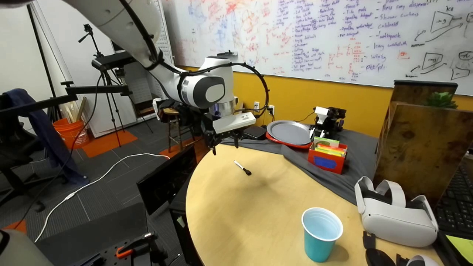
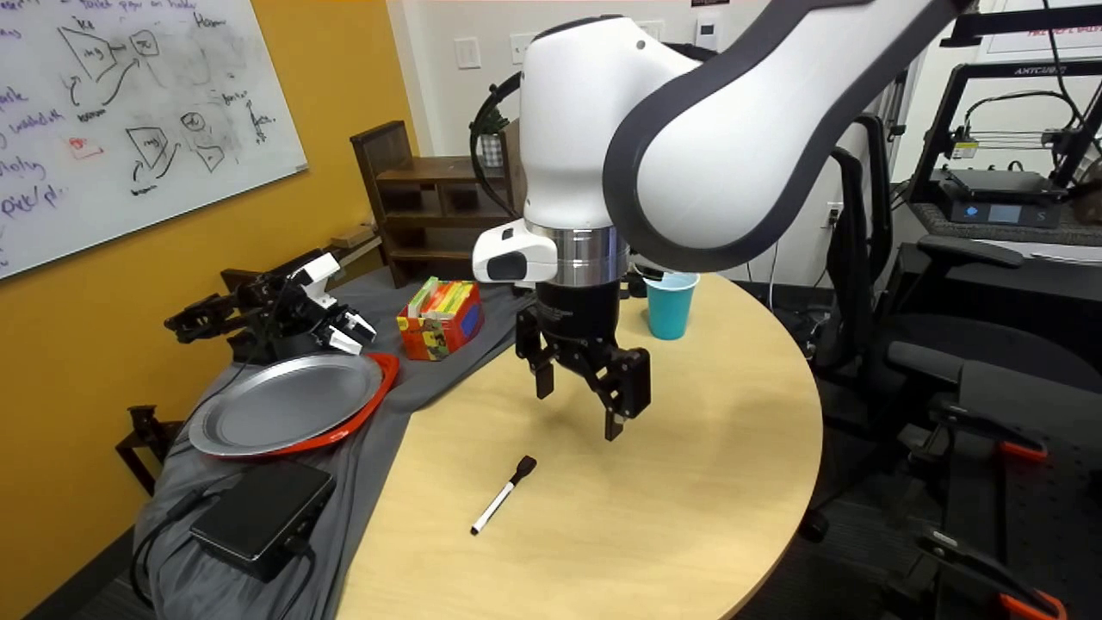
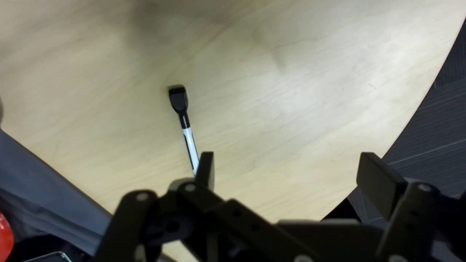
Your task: Put the sharpie in the cup
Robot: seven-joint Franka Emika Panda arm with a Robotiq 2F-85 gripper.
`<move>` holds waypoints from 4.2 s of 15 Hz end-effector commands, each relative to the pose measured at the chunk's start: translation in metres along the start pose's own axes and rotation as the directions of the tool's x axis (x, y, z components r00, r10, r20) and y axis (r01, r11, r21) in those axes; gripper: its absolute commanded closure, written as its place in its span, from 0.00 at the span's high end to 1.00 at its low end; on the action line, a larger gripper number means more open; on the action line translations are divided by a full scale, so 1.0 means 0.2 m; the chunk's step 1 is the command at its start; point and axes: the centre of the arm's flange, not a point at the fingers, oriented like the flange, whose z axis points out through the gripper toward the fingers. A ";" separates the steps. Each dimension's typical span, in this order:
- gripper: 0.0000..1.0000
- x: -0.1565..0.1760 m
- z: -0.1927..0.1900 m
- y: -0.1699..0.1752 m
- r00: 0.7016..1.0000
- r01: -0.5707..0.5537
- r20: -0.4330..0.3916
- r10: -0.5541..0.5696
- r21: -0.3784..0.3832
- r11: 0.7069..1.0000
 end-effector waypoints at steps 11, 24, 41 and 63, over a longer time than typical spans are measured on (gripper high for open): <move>1.00 0.19 0.27 0.23 0.970 0.236 0.068 -0.233 -0.027 0.971; 1.00 0.26 0.49 0.20 0.984 0.140 0.119 -0.130 -0.086 0.986; 1.00 0.23 0.66 0.33 0.992 0.118 0.053 -0.112 -0.118 0.986; 0.36 0.25 0.73 0.40 0.994 0.098 0.061 -0.093 -0.084 0.992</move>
